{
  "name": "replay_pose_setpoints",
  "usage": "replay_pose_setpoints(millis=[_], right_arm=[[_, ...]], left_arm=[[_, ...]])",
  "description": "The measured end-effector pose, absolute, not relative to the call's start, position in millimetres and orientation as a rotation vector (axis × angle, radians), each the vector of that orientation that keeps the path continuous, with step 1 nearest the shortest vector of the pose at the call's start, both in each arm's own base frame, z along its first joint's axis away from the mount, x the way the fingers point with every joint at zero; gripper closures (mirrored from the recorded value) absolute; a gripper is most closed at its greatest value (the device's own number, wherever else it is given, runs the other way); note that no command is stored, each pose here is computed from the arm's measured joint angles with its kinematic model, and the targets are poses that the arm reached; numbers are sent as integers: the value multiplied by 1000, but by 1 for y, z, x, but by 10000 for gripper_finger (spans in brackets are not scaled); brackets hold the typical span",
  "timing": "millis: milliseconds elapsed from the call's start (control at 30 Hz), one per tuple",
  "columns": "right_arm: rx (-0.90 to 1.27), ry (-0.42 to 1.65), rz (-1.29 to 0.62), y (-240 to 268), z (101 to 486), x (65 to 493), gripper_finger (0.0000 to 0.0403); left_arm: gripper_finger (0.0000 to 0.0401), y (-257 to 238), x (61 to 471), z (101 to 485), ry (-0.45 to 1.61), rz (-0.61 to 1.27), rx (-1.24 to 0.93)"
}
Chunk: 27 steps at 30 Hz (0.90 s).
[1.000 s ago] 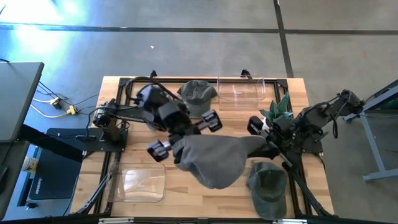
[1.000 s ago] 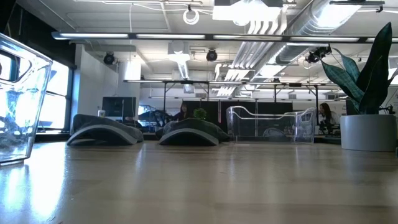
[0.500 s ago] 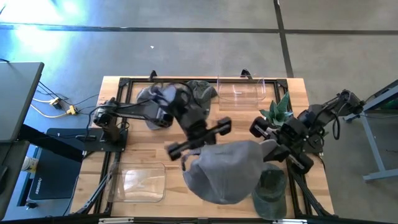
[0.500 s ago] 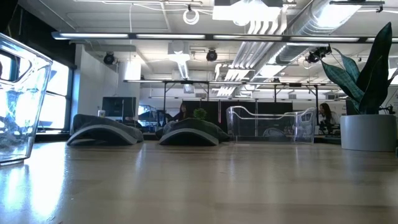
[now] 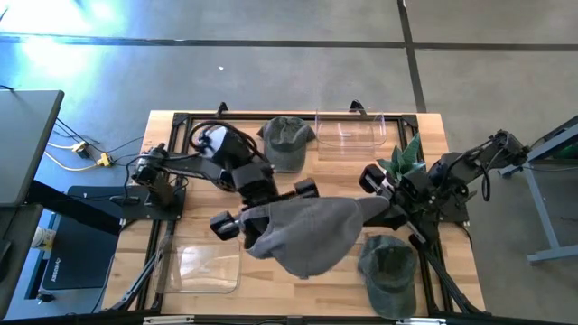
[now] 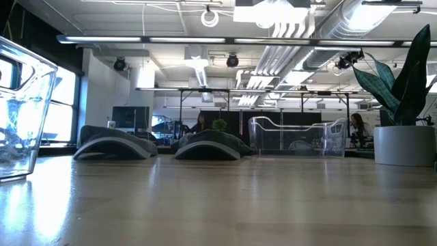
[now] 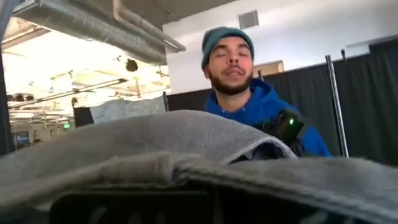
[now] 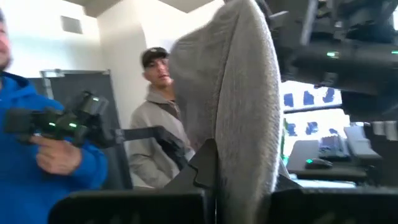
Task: Pick & Place hat
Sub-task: Put the bottom gray cap into the top transparent bin
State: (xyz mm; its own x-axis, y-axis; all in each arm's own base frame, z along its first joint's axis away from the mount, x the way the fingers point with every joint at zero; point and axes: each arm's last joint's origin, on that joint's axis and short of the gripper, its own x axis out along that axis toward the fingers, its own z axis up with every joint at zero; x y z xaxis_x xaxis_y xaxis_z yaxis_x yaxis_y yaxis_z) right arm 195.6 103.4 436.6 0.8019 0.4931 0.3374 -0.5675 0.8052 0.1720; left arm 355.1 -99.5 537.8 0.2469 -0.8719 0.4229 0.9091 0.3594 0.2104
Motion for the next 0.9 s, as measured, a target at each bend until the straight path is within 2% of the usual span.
replay_pose_setpoints(millis=[267,533,667,767,900], right_arm=[[261,-372,686,112,438,206,393],[223,-404,690,118,437,207,397],[217,-434,607,117,443,196,394],[228,-401,461,111,446,185,397],[265,-294,246,103,441,178,397]], left_arm=[[398,-61,377,520,-260,-1074,-167],[398,-19,395,487,-10,-742,-150],[400,-6,380,481,136,-431,-74],[401,-2,357,486,236,-112,-10],[401,0,327,499,262,211,21]])
